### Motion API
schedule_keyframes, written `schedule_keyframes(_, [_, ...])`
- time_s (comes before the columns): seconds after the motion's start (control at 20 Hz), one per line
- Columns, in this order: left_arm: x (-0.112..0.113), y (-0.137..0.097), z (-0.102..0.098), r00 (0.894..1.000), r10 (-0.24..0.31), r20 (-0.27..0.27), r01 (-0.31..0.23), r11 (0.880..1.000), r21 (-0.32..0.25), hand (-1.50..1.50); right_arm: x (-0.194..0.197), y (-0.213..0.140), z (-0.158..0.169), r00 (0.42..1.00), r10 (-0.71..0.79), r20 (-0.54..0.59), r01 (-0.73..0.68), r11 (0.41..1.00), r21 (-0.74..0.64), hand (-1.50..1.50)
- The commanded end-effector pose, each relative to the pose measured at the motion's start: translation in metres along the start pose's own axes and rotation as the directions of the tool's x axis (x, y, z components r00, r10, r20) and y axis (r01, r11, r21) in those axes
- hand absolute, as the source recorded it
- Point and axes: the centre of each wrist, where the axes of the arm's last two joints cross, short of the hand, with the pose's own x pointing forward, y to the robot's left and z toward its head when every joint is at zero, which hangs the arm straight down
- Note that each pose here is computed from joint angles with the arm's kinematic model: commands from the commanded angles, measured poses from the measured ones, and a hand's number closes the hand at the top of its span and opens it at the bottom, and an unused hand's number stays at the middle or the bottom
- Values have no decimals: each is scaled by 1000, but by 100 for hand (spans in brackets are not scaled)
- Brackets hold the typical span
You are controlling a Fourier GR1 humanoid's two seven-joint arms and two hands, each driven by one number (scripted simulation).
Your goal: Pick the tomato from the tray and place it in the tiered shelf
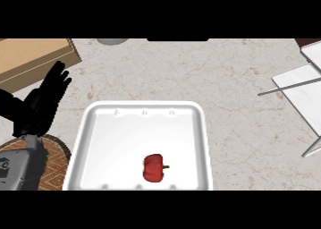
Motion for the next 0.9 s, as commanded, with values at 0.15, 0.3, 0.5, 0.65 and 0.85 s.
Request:
schedule_keyframes(0.15, [-3,-13,-5,1000,6,5,-6,1000,1,0,-16,-51,-2,984,-86,-159,111,982,156,-150])
schedule_keyframes(0.3, [-10,-7,9,1000,18,-1,-18,1000,-2,0,-16,-110,-5,986,-115,-121,128,985,112,-150])
schedule_keyframes(0.5, [-4,2,-1,1000,10,-21,-10,1000,23,0,-22,-166,10,980,-179,-81,190,970,151,-150])
schedule_keyframes(0.65, [-6,3,2,1000,4,-6,-4,1000,12,0,-35,-190,27,972,-233,-45,237,948,211,-150])
schedule_keyframes(0.85, [-11,-2,8,999,27,-20,-26,999,22,0,-58,-203,58,983,-184,30,168,945,281,-150])
